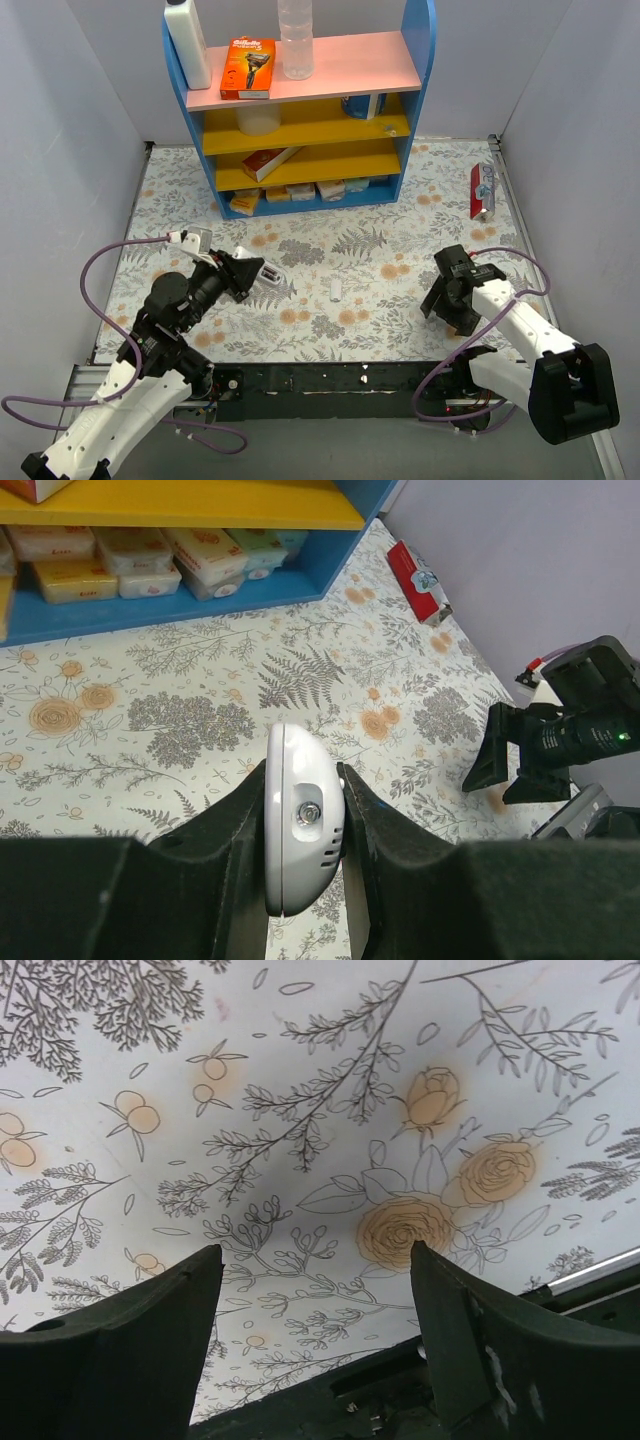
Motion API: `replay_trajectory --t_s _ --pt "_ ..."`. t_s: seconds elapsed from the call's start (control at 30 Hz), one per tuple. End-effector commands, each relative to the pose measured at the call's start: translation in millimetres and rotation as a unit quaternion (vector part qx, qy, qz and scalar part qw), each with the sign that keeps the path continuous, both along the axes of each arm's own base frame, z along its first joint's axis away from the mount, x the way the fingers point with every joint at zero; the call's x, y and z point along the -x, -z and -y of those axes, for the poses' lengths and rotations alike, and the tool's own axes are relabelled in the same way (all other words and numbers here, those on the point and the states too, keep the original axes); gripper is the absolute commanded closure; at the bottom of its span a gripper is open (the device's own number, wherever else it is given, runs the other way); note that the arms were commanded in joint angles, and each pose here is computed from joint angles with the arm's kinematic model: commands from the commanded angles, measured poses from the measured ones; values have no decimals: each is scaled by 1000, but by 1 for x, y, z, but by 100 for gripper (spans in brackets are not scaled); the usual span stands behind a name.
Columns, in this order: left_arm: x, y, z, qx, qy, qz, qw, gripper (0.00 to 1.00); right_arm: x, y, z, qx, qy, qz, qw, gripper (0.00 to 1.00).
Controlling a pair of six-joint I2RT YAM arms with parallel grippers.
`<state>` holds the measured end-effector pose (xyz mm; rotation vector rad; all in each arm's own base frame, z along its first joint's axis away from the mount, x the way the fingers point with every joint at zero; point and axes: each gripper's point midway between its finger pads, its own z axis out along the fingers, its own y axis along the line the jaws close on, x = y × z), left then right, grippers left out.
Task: Load the batteries into the remote control
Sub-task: Place the remote control at the center of the board.
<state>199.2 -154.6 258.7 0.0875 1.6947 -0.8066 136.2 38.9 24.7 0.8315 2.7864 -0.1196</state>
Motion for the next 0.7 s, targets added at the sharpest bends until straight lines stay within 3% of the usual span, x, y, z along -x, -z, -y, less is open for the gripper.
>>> replay_trajectory --t_s 0.0,0.23,0.37,0.67 --pt "-2 -4 2 -11 4 6 1000 100 -15 -1 -13 -29 -28 19 999 18" --pt "0 21 36 3 80 -61 995 100 -62 -24 -38 -74 -140 123 980 23" --pt "-3 49 58 34 110 -128 985 100 -90 -49 -61 -107 -217 214 946 25" --pt "-26 114 93 31 135 -233 963 100 -100 -82 -87 -144 -323 297 887 24"
